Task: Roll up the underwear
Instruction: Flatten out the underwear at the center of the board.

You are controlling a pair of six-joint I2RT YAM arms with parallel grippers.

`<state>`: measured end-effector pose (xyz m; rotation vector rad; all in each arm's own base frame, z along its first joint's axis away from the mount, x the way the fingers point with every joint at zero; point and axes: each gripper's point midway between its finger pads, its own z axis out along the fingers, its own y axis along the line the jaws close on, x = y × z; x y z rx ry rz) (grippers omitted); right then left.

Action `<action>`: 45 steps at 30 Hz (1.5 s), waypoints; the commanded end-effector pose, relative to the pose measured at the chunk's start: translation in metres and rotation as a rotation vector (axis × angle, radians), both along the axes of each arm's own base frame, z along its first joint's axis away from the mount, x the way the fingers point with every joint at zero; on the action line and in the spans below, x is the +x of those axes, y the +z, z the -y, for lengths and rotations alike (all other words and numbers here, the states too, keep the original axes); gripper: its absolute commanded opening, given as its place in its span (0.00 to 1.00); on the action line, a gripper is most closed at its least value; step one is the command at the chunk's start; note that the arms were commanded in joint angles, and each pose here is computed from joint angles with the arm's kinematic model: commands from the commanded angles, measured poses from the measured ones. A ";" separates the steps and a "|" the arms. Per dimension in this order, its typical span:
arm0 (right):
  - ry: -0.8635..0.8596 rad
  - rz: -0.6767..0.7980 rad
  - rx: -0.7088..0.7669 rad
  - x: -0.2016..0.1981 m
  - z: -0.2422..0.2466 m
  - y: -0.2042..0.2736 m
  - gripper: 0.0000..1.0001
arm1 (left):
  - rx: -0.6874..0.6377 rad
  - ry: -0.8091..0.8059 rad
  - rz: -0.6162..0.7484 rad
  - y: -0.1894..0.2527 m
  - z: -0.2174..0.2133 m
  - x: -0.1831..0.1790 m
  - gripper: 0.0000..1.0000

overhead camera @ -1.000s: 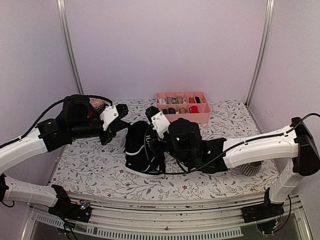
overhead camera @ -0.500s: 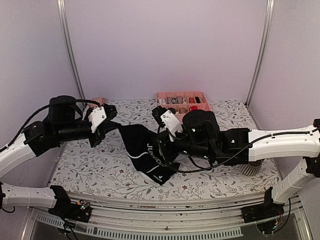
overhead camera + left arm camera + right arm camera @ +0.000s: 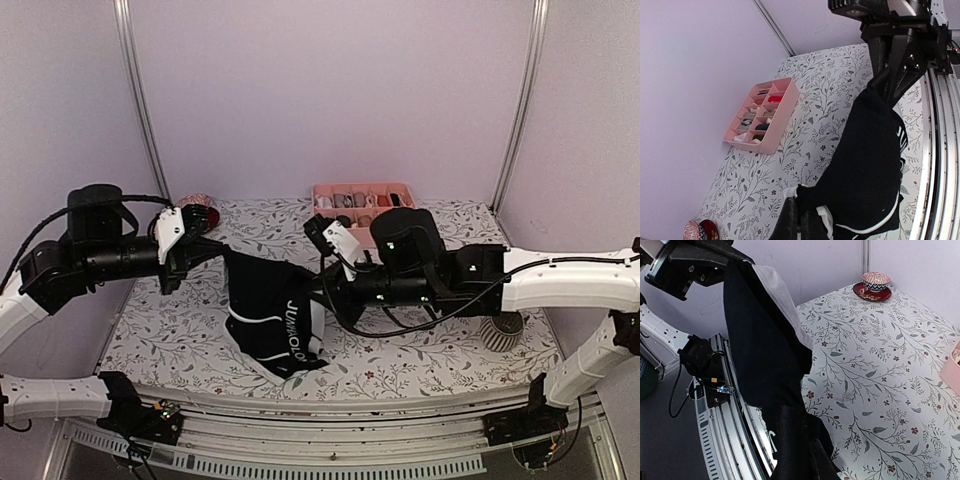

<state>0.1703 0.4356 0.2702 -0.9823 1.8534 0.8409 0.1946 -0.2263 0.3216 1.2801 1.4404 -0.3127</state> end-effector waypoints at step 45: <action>0.337 0.069 -0.189 0.143 -0.020 -0.174 0.70 | 0.240 0.117 -0.011 -0.136 0.054 0.086 0.00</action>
